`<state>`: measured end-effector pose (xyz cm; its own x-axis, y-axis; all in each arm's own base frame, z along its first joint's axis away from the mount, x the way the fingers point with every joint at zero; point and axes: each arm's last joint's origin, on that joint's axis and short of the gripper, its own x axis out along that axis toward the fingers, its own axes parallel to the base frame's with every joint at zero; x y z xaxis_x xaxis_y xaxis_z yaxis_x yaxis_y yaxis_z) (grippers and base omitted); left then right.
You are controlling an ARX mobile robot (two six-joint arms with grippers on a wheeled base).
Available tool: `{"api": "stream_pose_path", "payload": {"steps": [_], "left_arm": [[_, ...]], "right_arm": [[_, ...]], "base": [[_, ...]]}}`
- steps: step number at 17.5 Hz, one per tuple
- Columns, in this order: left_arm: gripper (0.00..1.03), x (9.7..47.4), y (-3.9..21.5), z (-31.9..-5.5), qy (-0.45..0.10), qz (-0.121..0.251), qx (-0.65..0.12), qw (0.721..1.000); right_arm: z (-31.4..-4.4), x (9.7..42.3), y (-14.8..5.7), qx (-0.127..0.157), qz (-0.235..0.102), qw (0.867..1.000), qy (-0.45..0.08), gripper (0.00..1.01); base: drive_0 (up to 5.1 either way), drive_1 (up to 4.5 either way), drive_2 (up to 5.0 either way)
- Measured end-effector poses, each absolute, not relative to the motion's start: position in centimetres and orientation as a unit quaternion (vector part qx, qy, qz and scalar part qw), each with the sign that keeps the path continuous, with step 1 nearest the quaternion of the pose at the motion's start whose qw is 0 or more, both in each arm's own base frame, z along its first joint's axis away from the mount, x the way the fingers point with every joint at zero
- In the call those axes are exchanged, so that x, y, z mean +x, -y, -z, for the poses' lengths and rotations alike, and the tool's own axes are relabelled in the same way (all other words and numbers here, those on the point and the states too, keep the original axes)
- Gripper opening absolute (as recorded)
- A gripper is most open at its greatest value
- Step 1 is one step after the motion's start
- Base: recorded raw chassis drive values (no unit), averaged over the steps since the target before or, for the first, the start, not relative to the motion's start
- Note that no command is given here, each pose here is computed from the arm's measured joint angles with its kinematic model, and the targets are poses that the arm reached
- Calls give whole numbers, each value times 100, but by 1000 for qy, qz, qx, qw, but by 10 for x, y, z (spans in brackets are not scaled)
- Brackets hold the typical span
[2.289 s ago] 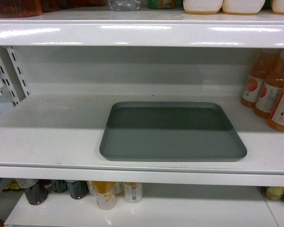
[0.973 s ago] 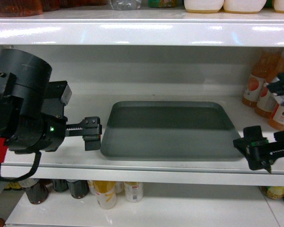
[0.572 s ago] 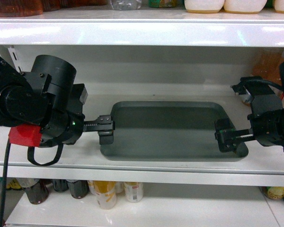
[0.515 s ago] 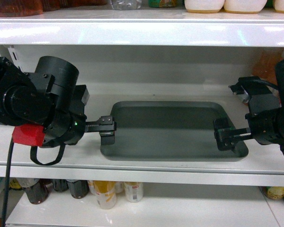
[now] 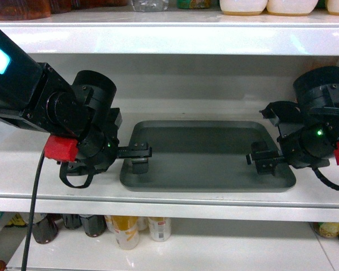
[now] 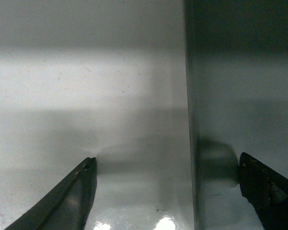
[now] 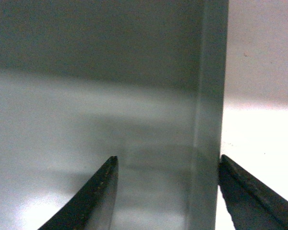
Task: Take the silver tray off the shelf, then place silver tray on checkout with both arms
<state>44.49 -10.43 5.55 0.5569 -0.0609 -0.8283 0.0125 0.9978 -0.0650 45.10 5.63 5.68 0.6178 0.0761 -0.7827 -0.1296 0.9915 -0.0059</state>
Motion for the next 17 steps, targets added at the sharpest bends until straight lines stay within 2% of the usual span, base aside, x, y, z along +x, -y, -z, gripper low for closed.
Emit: {"api": "stream_pose_path", "payload": {"steps": [1, 2, 3, 4, 13, 15, 16, 17], "left_arm": [[81, 446, 105, -56, -474, 20, -31, 880], [55, 449, 103, -53, -483, 14, -48, 874], [21, 448, 106, -51, -482, 21, -67, 873], [3, 444, 106, -48, -478, 23, -80, 875], [3, 426, 102, -49, -470, 23, -99, 877], [3, 414, 100, -51, -467, 21, -102, 878], [3, 386, 97, -63, -460, 17, -98, 882], [3, 380, 96, -68, -456, 15, -96, 885]], "right_arm": [[-57, 454, -56, -31, -54, 899, -433, 59], [-49, 459, -52, -35, -39, 895, -443, 31], [-49, 460, -47, -21, -34, 895, -445, 2], [-48, 458, -44, -11, -34, 895, -445, 2], [-49, 438, -43, 3, -32, 896, -443, 2], [-51, 423, -42, 10, -35, 896, -442, 2], [-61, 396, -41, 24, -43, 901, -431, 2], [-64, 390, -40, 25, -46, 903, -426, 2]], "base": [[0, 0, 0], [0, 0, 0], [0, 0, 0], [0, 0, 0], [0, 0, 0], [0, 0, 0], [0, 0, 0], [0, 0, 0]]}}
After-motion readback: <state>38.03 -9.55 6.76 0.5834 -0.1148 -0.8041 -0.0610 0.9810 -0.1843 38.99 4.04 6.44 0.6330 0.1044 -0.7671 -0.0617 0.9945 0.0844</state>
